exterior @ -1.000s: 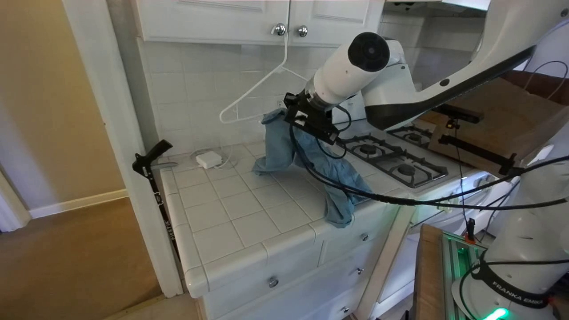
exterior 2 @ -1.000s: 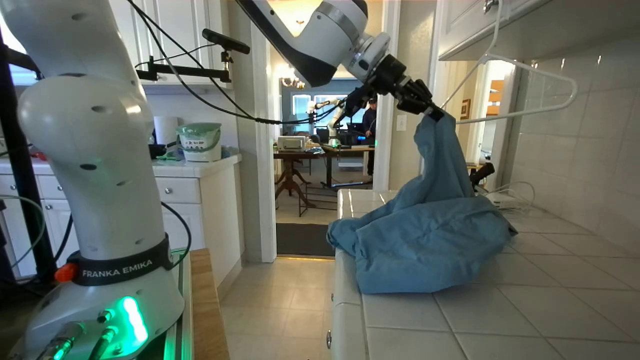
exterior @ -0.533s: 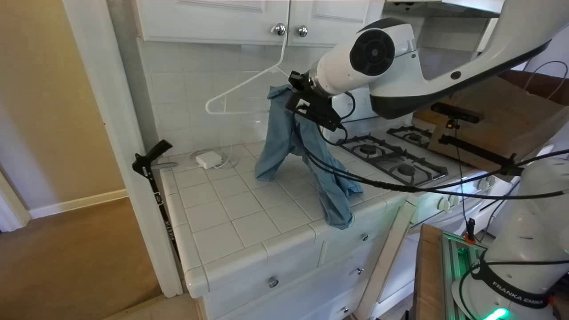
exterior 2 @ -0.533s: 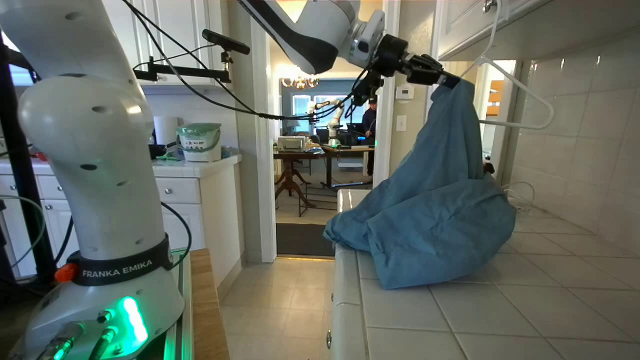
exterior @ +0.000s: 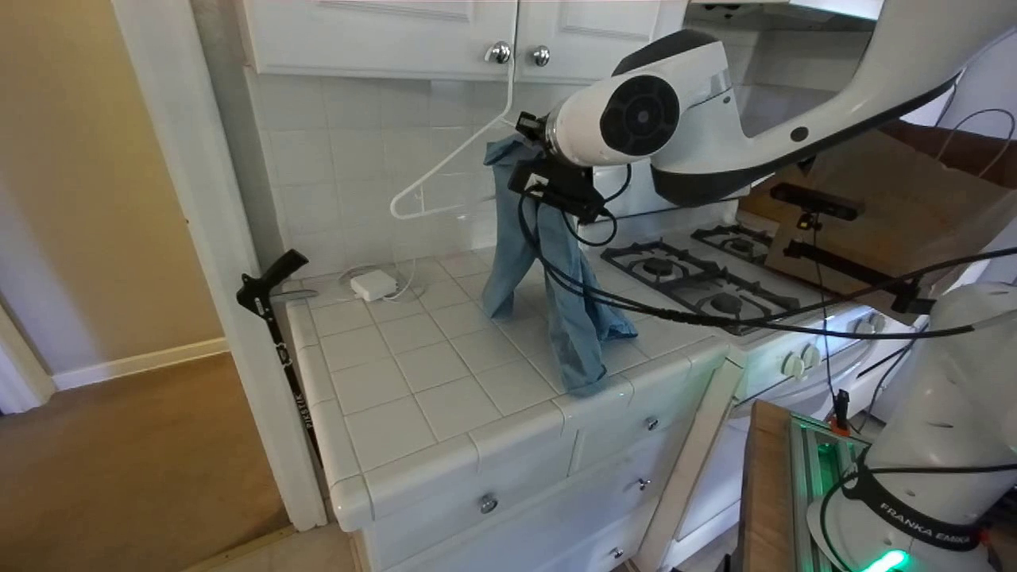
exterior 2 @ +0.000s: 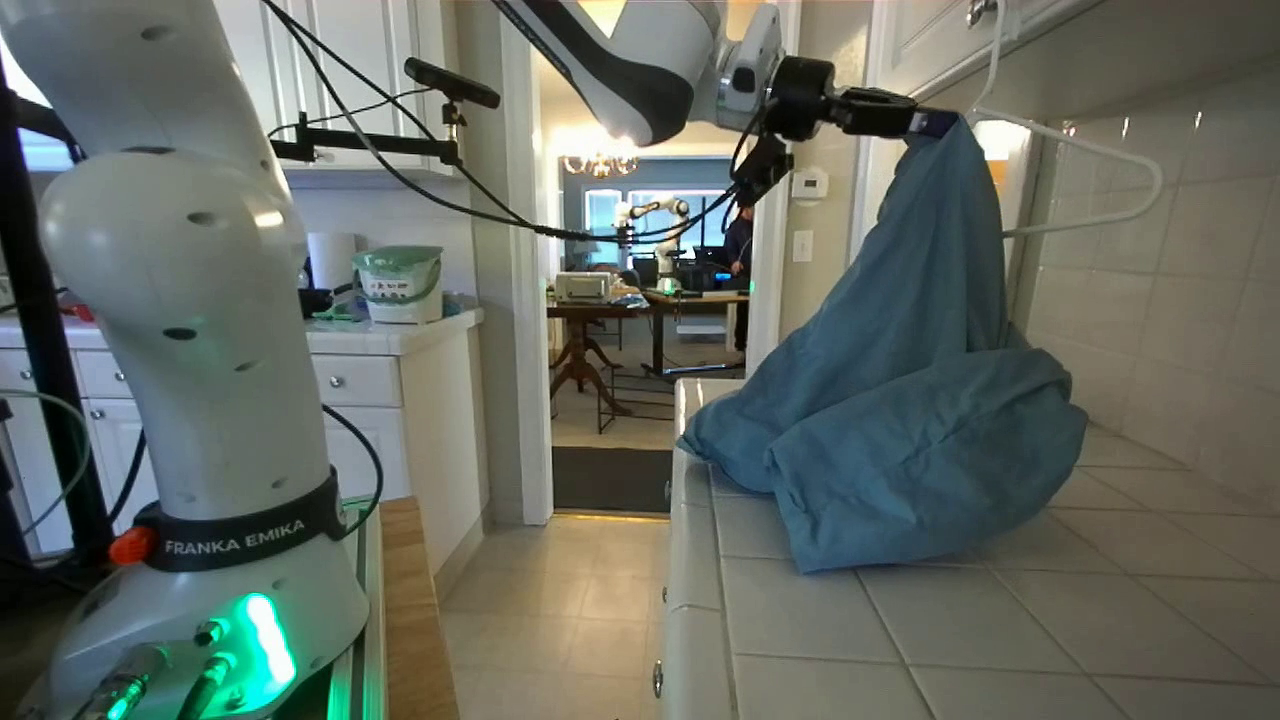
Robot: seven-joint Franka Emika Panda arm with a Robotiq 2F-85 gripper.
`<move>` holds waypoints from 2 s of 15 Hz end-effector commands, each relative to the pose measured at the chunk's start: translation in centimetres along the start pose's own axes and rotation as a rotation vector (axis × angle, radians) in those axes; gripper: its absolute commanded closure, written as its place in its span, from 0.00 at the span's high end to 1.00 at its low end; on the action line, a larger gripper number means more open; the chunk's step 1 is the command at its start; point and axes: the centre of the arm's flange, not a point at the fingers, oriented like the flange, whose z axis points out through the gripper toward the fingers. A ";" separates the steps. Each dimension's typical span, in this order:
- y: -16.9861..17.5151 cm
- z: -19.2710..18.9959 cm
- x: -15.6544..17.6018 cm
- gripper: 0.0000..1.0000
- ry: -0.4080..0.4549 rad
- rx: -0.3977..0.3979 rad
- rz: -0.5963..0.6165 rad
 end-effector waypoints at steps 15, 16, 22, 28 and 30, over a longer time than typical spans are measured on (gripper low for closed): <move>-6.2 8.9 -3.5 0.01 0.006 0.188 -0.167; -6.4 9.2 -3.6 0.01 0.002 0.199 -0.175; -7.4 11.3 -3.2 0.01 -0.049 0.266 -0.254; -6.9 13.0 -3.9 0.01 -0.128 0.295 -0.351; -6.6 13.5 -4.6 0.01 -0.152 0.304 -0.372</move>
